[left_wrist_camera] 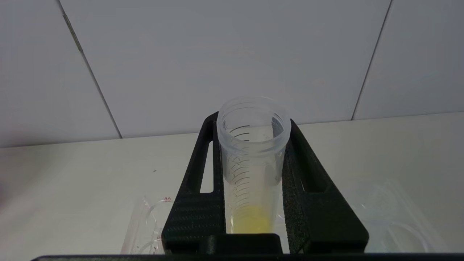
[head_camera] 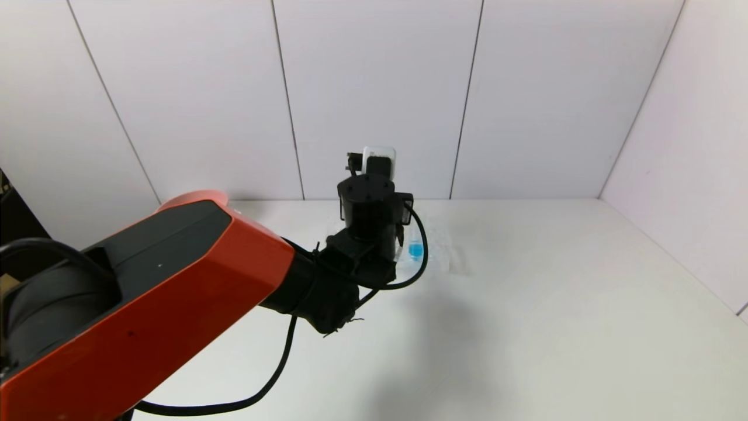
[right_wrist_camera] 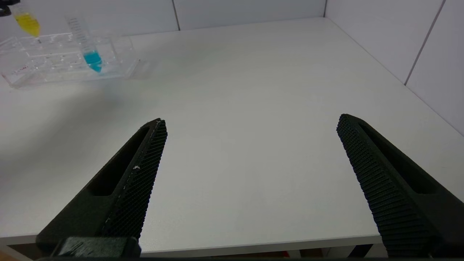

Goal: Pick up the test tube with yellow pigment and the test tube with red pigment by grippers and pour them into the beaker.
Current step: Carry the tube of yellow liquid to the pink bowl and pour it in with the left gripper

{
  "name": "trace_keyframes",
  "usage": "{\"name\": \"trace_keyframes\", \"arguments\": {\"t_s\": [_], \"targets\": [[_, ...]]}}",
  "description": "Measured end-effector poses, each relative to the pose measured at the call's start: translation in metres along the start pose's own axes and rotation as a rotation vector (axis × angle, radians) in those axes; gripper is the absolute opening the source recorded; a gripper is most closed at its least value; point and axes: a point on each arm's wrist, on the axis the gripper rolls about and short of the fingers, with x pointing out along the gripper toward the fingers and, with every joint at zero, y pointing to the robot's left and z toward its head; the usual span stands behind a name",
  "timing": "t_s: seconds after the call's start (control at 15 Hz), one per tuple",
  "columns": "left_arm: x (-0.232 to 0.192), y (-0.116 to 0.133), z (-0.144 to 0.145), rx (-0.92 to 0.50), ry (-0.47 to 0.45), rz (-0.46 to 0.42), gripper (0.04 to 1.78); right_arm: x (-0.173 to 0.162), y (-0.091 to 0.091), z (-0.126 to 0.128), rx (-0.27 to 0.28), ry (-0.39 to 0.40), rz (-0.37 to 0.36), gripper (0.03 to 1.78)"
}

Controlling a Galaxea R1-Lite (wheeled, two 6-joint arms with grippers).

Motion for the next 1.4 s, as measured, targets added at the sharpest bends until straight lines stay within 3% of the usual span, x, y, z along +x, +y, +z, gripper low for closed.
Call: {"name": "trace_keyframes", "arguments": {"t_s": [0.33,0.53,0.73,1.07,1.27,1.4], "targets": [[-0.019,0.021,0.041,0.007,0.03,-0.085,0.45,0.0,0.0,0.0,0.0,0.0,0.0,1.71],[-0.038,0.057,0.073,0.0,0.075,-0.18,0.45,0.0,0.0,0.0,0.0,0.0,0.0,1.71],[-0.051,0.128,0.098,0.019,0.156,-0.268,0.45,0.0,0.0,0.0,0.0,0.0,0.0,1.71],[-0.071,0.244,0.109,0.06,0.306,-0.338,0.45,0.0,0.0,0.0,0.0,0.0,0.0,1.71],[-0.08,0.299,0.106,0.138,0.384,-0.371,0.45,0.0,0.0,0.0,0.0,0.0,0.0,1.71],[-0.08,0.323,0.102,0.204,0.45,-0.415,0.45,0.0,0.0,0.0,0.0,0.0,0.0,1.71]]}}
